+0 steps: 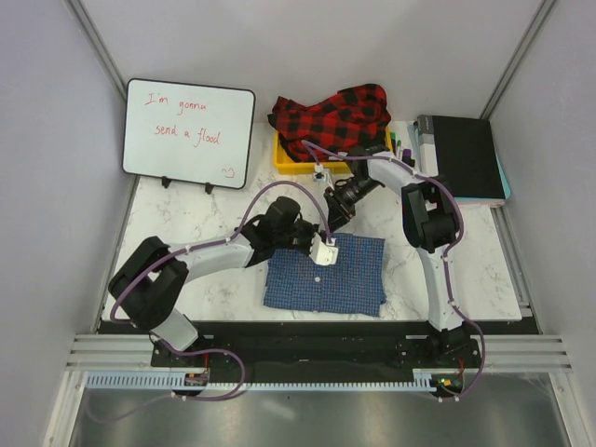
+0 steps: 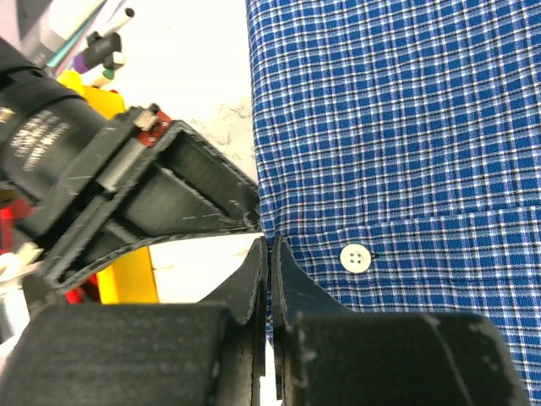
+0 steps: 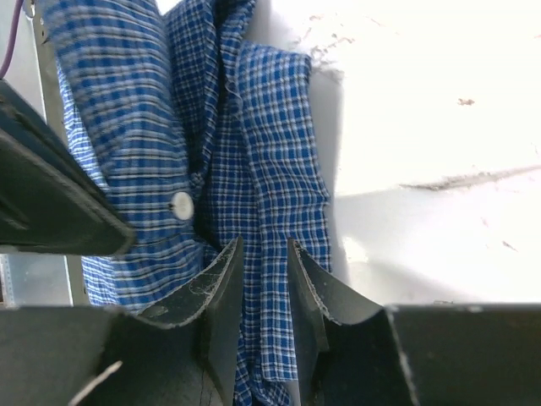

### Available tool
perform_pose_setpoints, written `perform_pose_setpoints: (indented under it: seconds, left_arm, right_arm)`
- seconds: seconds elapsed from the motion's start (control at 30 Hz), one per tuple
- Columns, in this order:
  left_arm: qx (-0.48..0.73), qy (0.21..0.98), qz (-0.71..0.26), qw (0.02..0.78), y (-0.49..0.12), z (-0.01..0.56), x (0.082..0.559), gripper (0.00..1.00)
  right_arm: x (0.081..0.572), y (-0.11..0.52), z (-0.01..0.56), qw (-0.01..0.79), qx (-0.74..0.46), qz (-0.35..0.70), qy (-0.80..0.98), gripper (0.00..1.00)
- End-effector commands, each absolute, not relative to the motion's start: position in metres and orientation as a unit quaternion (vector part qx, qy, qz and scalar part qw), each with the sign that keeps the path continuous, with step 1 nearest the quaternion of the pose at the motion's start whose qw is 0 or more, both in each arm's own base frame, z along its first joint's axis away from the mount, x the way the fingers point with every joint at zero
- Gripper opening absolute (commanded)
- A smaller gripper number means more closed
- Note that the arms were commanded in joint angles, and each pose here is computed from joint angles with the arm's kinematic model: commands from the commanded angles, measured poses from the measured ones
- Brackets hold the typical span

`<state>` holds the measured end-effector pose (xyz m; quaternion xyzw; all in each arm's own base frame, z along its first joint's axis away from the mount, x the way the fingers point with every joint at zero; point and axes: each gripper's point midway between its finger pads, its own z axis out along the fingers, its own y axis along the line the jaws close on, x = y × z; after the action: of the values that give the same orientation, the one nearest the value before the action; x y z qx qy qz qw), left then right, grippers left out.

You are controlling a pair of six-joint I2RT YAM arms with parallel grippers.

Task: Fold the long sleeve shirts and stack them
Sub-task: Fold the shirt

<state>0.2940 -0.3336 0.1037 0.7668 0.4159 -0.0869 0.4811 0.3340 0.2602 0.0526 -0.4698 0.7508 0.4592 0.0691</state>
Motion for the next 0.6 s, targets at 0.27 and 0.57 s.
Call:
perform_pose_setpoints:
  seconds: [0.27, 0.57]
  left_arm:
    - [0.75, 0.382, -0.046, 0.538, -0.349, 0.139, 0.331, 0.02]
    - [0.756, 0.412, -0.024, 0.509, -0.341, 0.098, 0.357, 0.06]
  right_arm:
    - [0.315, 0.255, 0.006, 0.005, -0.457, 0.467, 0.757, 0.33]
    - [0.343, 0.249, 0.02, 0.041, -0.469, 0.442, 0.763, 0.35]
